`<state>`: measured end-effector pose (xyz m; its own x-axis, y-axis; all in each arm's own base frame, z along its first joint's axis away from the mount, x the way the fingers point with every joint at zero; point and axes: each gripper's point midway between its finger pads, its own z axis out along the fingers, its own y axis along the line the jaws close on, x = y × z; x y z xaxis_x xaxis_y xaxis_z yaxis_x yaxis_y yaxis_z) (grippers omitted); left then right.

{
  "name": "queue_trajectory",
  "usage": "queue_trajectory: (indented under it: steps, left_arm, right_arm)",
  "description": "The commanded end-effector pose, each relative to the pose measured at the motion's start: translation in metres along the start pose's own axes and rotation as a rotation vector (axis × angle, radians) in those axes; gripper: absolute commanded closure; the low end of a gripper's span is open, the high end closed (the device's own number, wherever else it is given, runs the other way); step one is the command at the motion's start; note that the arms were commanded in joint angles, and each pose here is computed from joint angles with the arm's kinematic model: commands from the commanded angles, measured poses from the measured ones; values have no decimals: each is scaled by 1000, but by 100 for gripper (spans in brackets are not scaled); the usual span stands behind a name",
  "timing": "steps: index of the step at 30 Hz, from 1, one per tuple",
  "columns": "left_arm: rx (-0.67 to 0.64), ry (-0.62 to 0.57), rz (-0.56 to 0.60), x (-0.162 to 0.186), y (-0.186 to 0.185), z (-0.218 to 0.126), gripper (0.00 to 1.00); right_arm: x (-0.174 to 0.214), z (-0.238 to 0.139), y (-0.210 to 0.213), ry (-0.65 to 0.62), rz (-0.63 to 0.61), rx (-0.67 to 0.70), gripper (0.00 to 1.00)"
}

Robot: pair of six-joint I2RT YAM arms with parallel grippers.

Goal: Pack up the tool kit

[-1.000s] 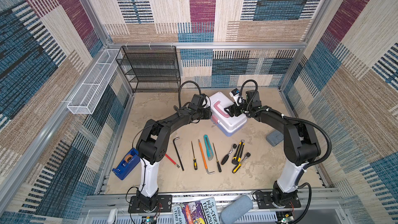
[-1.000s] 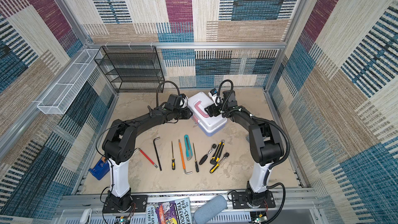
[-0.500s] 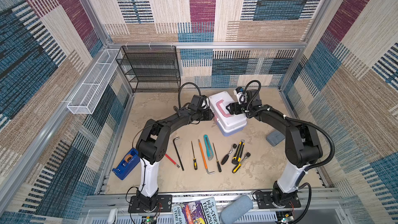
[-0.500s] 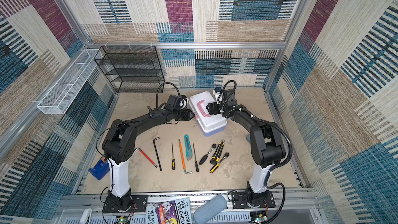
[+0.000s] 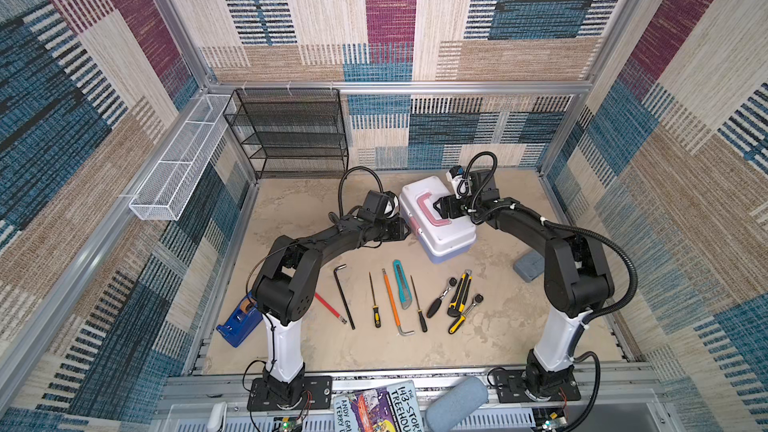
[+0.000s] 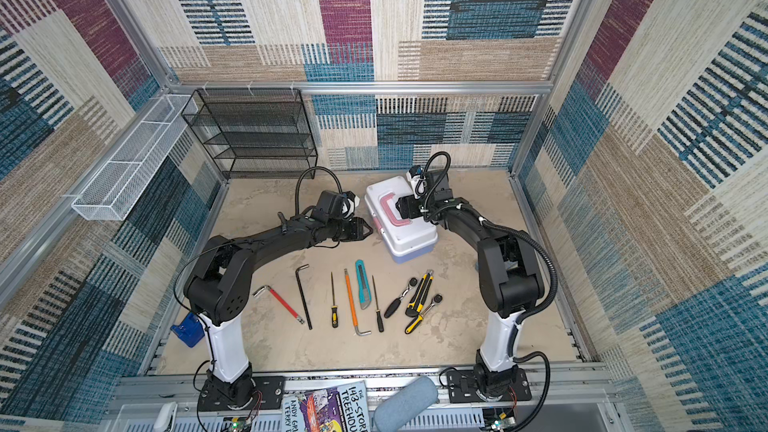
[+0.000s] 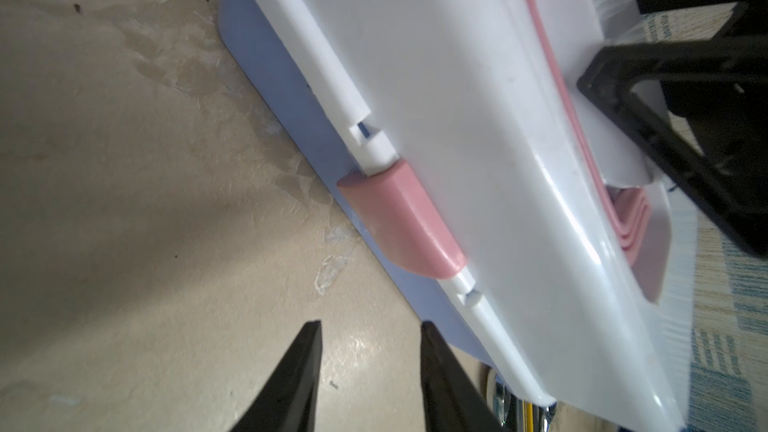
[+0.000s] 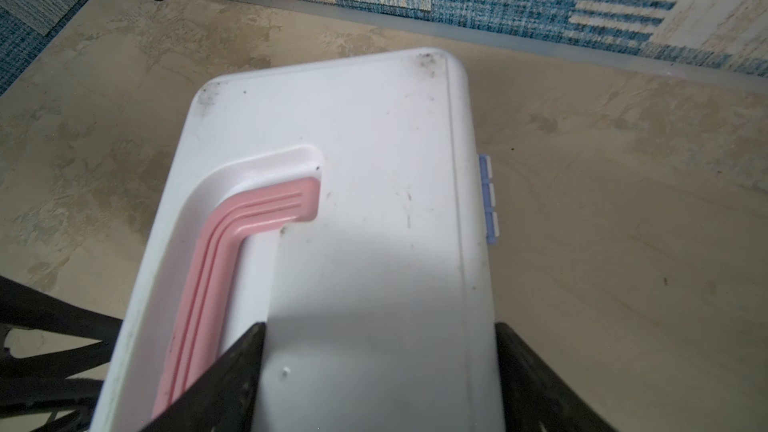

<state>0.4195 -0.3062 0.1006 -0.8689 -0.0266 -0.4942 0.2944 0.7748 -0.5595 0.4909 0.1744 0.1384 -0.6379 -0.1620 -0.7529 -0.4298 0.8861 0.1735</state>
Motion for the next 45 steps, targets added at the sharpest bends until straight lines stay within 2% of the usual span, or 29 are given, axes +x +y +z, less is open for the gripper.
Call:
queue_trajectory:
  steps: [1,9,14,19,24,28,34,39,45]
  left_arm:
    - [74,-27,-35,-9,-10,0,54]
    - [93,-33,-79,-11,-7,-2,54]
    - [90,-31,-85,-10,-7,-3,53]
    - [94,-31,-87,-10,-8,-4,53]
    - [110,-42,-97,-14,-12,-9,53]
    - [197,-67,-127,-22,-28,-16,53]
    - [300,-99,-176,-34,-44,-17,52]
    - [371,-96,-231,-37,-52,-13,48]
    - [378,-84,-276,-33,-51,-10,43]
  right_arm:
    - [20,5,3,66,-25,-21,21]
    - [28,8,9,97,-57,-62,22]
    - [27,11,11,92,-20,-83,29]
    - [26,14,16,90,19,-122,31]
    - [21,10,15,62,106,-183,34]
    - [18,3,10,21,209,-261,35]
    - [21,0,7,10,252,-279,35]
    - [31,-2,0,-3,335,-310,36]
    - [42,-2,-7,-11,388,-295,36]
